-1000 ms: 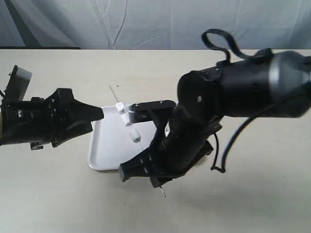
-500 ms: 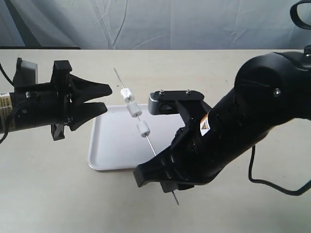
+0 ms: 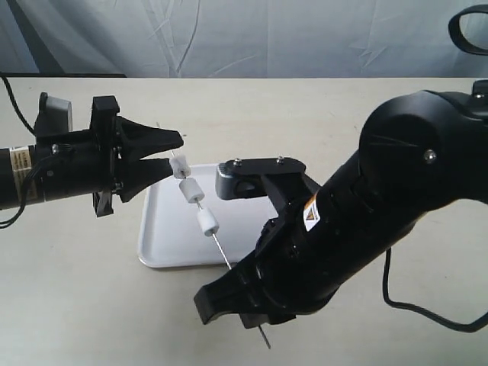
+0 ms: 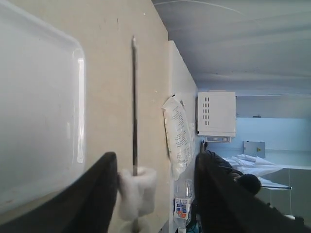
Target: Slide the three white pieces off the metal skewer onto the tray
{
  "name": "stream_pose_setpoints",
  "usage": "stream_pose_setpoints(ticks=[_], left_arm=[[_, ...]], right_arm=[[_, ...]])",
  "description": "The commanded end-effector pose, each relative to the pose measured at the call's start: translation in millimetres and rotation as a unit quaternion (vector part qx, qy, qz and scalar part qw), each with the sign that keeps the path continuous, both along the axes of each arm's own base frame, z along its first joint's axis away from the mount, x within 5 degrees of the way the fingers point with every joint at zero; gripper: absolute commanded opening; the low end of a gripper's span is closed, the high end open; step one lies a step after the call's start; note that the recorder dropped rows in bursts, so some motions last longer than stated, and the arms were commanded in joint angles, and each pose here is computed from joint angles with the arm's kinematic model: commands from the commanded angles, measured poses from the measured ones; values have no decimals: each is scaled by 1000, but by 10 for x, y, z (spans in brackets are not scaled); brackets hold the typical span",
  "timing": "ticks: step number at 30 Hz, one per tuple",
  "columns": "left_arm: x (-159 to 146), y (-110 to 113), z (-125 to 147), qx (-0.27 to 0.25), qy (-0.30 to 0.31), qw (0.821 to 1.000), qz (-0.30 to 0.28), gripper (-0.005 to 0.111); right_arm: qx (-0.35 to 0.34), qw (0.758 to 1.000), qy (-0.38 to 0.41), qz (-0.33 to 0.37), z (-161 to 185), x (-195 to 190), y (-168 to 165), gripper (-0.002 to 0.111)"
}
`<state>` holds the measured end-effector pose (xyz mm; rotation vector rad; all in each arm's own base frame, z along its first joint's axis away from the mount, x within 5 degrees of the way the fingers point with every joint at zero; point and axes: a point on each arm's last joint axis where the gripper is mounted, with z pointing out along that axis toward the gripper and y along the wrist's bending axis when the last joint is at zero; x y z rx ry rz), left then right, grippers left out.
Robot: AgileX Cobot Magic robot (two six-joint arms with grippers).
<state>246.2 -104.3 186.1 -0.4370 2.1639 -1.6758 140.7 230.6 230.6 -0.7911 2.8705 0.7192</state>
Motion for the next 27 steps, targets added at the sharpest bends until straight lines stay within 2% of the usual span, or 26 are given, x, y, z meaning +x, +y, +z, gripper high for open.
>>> stream_pose_setpoints(ticks=[1, 12, 22, 27], left_arm=[[-10, -22, -35, 6, 0, 1000, -20, 47], [-11, -27, -60, 5, 4, 1000, -25, 46], [-15, -31, -52, 1, 2, 1000, -27, 20], [-15, -31, -52, 1, 2, 1000, -27, 18]], right_arm=[[9, 1000, -3, 2, 19, -18, 3, -1], [10, 1000, -5, 3, 24, -18, 3, -1], [11, 1000, -5, 2, 25, -16, 4, -1], [11, 1000, -4, 2, 25, -19, 3, -1]])
